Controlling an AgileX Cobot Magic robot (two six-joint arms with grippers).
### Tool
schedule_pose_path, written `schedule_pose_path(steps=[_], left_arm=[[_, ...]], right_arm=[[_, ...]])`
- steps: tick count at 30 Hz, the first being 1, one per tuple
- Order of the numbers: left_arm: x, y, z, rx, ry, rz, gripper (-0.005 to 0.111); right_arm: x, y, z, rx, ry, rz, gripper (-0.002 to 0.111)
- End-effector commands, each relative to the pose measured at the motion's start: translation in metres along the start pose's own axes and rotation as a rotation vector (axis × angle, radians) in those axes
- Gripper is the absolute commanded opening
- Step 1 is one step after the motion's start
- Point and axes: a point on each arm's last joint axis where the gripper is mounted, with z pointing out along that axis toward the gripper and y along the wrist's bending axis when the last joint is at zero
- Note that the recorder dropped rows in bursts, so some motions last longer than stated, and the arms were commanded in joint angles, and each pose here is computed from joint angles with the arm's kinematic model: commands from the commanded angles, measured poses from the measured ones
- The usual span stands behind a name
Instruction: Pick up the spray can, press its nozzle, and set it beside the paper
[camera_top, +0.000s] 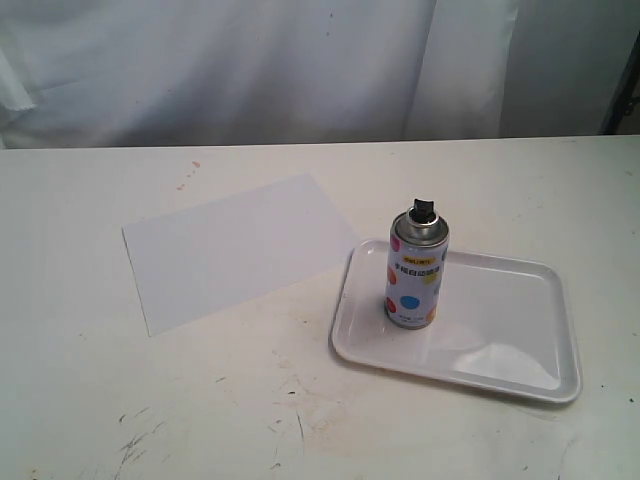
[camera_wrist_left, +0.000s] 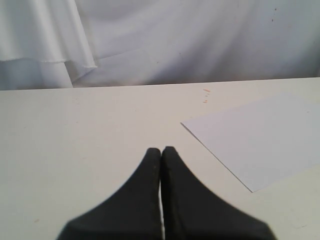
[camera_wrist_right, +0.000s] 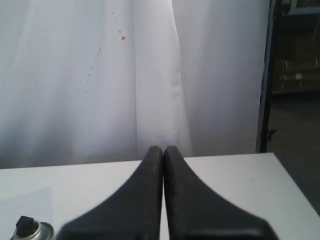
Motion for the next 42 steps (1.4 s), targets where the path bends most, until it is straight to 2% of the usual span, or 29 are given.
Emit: schedule_pose_path(steps=[1, 7, 10, 11, 15, 19, 22, 25, 42], left_arm=[[0.0, 0.0, 0.0, 0.001, -0.01, 0.001, 0.0], [0.0, 0.0, 0.0, 0.001, -0.01, 0.002, 0.0], [0.0, 0.0, 0.0, 0.001, -0.01, 0.002, 0.0], [0.0, 0.0, 0.0, 0.001, -0.01, 0.002, 0.0], [0.0, 0.0, 0.0, 0.001, -0.01, 0.0, 0.0], [0.0, 0.0, 0.0, 0.001, -0.01, 0.0, 0.0], [0.0, 0.0, 0.0, 0.001, -0.01, 0.003, 0.0], [0.0, 0.0, 0.0, 0.001, -0.01, 0.003, 0.0], [0.0, 0.0, 0.0, 0.001, -0.01, 0.001, 0.0]], right_arm=[[-0.006, 0.001, -0.026, -0.003, -0.082, -0.041, 0.0], [-0.007, 0.003, -0.035, -0.027, -0.101, -0.045, 0.0], [0.021, 0.006, -0.037, -0.07, 0.033, -0.057, 0.0], [0.038, 0.002, -0.04, -0.029, 0.087, -0.003, 0.0], [0.063, -0.004, -0.047, 0.041, 0.104, 0.038, 0.0], [0.1, -0.006, -0.054, 0.046, 0.109, 0.01, 0.0], [0.115, -0.006, -0.054, 0.048, 0.123, 0.016, 0.0], [0.122, -0.006, -0.055, 0.047, 0.204, 0.003, 0.0], [0.123, -0.006, -0.056, 0.045, 0.21, -0.003, 0.0]])
